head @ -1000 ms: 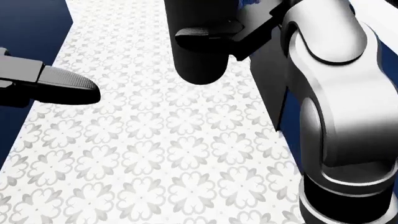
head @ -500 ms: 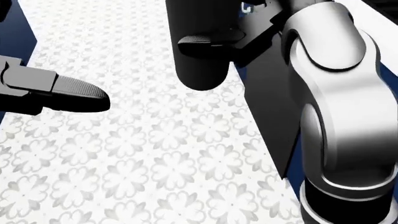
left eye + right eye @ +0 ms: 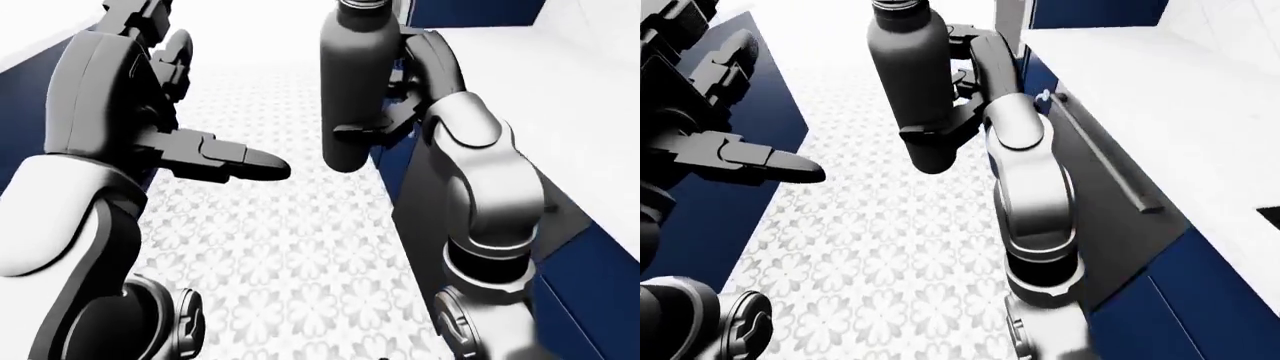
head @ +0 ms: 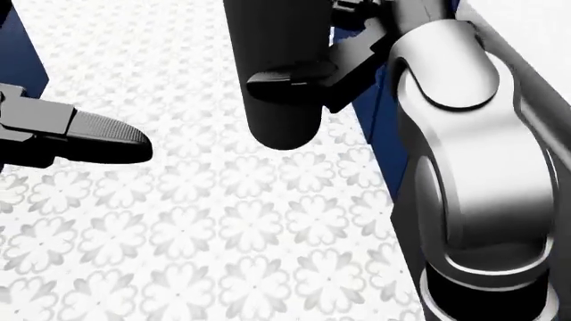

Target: Move the drinks to the dining counter.

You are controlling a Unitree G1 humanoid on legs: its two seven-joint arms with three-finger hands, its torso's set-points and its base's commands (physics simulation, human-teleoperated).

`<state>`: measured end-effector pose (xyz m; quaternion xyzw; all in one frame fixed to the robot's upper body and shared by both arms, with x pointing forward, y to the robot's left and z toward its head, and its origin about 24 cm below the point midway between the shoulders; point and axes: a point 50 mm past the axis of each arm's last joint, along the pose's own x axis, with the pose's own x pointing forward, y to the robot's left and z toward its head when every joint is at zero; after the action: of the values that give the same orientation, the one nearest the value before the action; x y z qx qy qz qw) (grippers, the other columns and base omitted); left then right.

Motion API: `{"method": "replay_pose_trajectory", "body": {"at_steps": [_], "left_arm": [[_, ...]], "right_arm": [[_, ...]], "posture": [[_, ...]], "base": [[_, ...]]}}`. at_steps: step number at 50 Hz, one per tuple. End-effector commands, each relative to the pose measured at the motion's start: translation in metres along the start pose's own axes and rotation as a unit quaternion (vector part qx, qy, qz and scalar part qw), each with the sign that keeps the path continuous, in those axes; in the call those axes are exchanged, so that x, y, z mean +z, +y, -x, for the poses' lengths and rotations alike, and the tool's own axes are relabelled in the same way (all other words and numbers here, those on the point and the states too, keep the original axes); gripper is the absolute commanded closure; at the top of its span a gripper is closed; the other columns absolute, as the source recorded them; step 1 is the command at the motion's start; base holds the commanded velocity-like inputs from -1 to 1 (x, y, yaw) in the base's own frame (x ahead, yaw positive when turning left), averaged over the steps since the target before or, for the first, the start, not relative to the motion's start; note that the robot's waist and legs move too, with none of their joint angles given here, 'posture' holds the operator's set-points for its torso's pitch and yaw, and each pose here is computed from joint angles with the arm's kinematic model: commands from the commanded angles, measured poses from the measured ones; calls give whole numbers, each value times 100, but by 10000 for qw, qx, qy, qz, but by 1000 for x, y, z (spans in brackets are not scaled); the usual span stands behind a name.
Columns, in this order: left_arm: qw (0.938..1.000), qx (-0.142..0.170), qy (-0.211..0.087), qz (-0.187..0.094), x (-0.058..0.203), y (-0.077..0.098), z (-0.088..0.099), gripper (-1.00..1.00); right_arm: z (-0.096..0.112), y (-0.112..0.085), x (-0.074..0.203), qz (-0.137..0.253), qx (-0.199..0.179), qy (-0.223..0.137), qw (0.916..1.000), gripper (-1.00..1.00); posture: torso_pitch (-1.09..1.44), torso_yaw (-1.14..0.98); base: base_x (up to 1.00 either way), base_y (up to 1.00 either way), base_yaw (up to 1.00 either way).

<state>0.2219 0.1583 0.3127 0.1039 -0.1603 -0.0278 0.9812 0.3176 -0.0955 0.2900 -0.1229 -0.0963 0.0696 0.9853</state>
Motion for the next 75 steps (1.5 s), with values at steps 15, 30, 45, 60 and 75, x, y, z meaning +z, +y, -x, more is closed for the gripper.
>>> {"method": "replay_pose_trajectory", "body": {"at_steps": [15, 30, 45, 60, 75], "left_arm": [[9998, 51, -214, -35, 10, 2, 1, -100], [9998, 54, -209, -22, 8, 2, 1, -100], [9998, 54, -200, -25, 7, 1, 1, -100], [9998, 49, -200, -38, 8, 1, 1, -100], [9998, 50, -201, -38, 7, 1, 1, -100]], "right_arm": [[11, -7, 31, 22, -239, -812, 9964, 100], [12, -8, 31, -20, -245, -852, 9961, 100], [14, -10, 34, -22, -266, -878, 9958, 100], [15, -11, 35, -29, -281, -894, 9956, 100], [15, -12, 35, -113, -325, -928, 9951, 100]], "posture": [[0, 0], [0, 0], [0, 0], [0, 0], [0, 0]], "base": [[14, 0, 100], [0, 0, 100], [0, 0, 100], [0, 0, 100], [0, 0, 97]]}}
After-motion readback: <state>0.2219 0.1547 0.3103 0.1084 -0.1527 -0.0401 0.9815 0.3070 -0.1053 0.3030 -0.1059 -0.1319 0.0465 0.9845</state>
